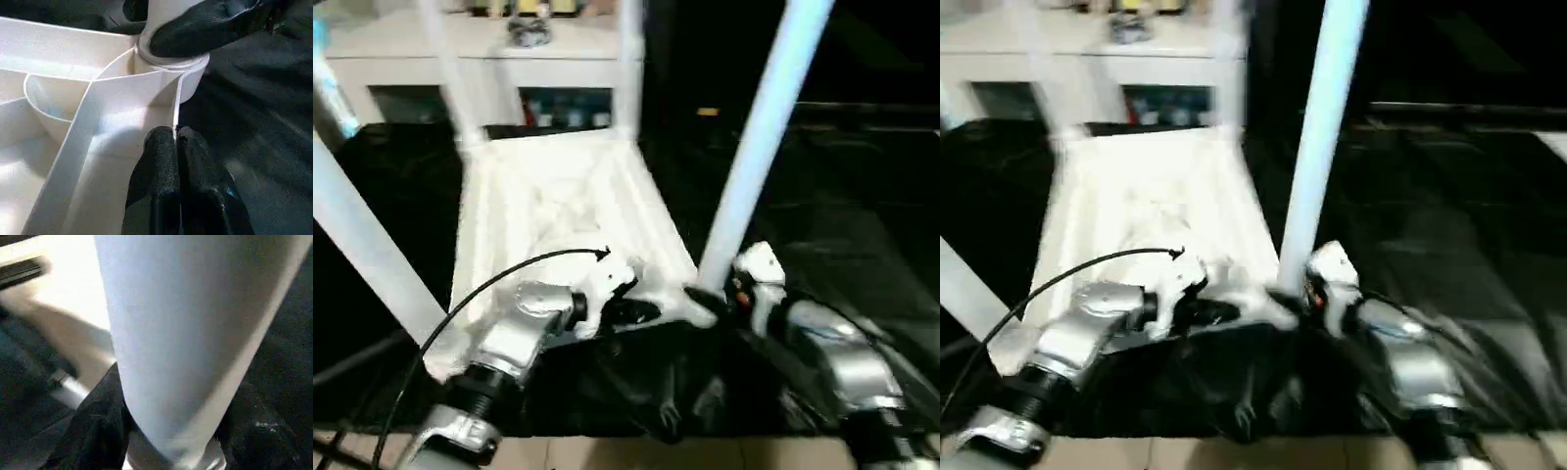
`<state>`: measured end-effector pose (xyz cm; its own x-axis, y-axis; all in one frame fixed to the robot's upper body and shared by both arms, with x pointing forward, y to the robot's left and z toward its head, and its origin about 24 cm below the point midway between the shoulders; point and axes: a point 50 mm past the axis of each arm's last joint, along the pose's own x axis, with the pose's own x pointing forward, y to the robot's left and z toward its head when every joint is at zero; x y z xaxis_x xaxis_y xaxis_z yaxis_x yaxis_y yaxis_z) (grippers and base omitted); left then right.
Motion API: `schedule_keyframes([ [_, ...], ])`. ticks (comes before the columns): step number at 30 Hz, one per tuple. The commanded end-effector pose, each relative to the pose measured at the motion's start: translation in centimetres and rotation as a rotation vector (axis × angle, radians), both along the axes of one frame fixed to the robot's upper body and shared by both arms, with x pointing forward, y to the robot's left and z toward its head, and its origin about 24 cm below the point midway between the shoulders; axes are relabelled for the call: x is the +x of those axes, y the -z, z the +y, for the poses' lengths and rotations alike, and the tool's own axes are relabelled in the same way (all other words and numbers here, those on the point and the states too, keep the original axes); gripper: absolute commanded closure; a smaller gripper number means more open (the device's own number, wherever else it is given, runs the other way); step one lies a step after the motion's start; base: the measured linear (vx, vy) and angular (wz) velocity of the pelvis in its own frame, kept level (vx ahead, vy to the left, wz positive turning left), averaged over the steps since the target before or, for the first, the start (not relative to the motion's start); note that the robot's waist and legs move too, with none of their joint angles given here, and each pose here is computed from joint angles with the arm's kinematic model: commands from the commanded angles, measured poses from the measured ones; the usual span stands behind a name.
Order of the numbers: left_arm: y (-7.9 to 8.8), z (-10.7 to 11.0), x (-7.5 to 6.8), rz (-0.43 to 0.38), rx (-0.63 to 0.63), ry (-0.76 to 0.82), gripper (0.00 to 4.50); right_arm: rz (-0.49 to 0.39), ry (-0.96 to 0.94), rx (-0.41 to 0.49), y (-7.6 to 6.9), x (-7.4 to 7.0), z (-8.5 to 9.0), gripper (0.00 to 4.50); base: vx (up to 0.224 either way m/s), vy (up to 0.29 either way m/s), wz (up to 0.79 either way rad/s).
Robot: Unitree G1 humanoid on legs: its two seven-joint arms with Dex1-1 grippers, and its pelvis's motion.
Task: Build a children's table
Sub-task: Rotate leg to tighten
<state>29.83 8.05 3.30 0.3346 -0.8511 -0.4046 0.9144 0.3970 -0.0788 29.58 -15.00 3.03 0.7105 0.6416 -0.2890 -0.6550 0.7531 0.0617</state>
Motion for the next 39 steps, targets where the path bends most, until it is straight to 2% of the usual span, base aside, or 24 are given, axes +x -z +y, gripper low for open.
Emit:
schedule_keyframes([
  [1, -1.7, -3.5, 0.0, -0.067, -0.098, -0.022, 4.50, 0.195, 0.006, 0.027, 3.7, -1.1, 4.3, 2.51, 0.000, 0.000, 0.00],
  [2, -1.8, -4.3, -0.4, -0.065, -0.114, -0.020, 4.50, 0.194, 0.060, 0.030, 3.6, -0.4, 5.5, 2.51, 0.000, 0.000, 0.00],
  [5, -1.7, -5.0, -0.9, -0.069, -0.118, 0.012, 4.50, 0.176, 0.055, 0.039, 3.2, -0.1, 6.3, 2.51, 0.000, 0.000, 0.00],
  [9, -1.8, -5.3, -1.3, -0.071, -0.121, 0.051, 4.50, 0.138, 0.028, 0.083, 2.4, 0.2, 6.6, 2.51, 0.000, 0.000, 0.00],
  [10, -1.8, -5.2, -1.3, -0.076, -0.115, 0.065, 4.50, 0.131, 0.029, 0.084, 2.3, 0.3, 6.3, 2.51, 0.000, 0.000, 0.00],
  [11, -1.9, -5.1, -1.3, -0.079, -0.111, 0.072, 4.50, 0.127, 0.019, 0.085, 2.3, 0.3, 6.1, 1.96, 0.000, 0.000, 0.00],
  [13, -1.9, -5.0, -1.2, -0.083, -0.106, 0.078, 4.50, 0.124, 0.008, 0.088, 2.2, 0.3, 5.9, 1.96, 0.000, 0.000, 0.00],
  [14, -2.0, -4.8, -1.1, -0.084, -0.101, 0.086, 4.50, 0.124, -0.005, 0.095, 2.1, 0.2, 5.6, 1.73, 0.000, 0.000, 0.00],
  [16, -2.0, -4.4, -1.0, -0.087, -0.085, 0.101, 4.50, 0.126, -0.042, 0.103, 1.9, 0.0, 5.0, 1.64, 0.000, 0.000, 0.00],
  [22, -2.1, -2.7, -0.6, -0.088, -0.028, 0.172, 4.50, 0.089, -0.235, 0.020, 1.0, -1.0, 2.8, 1.16, 0.010, -0.002, 0.01],
  [24, -2.1, -2.3, -0.6, -0.087, -0.019, 0.188, 4.50, 0.101, -0.280, 0.013, 0.8, -1.2, 2.1, 0.89, 0.058, -0.019, 0.03],
  [26, -2.1, -2.0, -0.5, -0.086, -0.012, 0.197, 4.50, 0.104, -0.307, 0.010, 0.6, -1.4, 1.8, 0.82, 0.025, -0.010, 0.01],
  [27, -2.1, -1.2, -0.6, -0.078, 0.002, 0.240, 4.50, 0.126, -0.388, -0.005, 0.2, -1.8, 0.9, 0.76, 0.000, 0.000, 0.00],
  [30, -2.0, -0.5, -0.7, -0.073, 0.018, 0.274, 4.50, 0.120, -0.426, -0.053, 0.1, -1.9, 0.2, 0.44, 0.000, 0.000, 0.00],
  [35, -1.9, 0.7, -0.8, -0.060, 0.047, 0.320, 4.50, 0.137, -0.508, -0.053, -0.6, -2.2, -0.6, 0.37, 0.000, 0.000, 0.00],
  [39, -1.8, 1.3, -0.8, -0.051, 0.059, 0.333, 4.50, 0.147, -0.527, -0.061, -0.8, -2.2, -1.0, 0.73, 0.000, 0.000, 0.00],
])
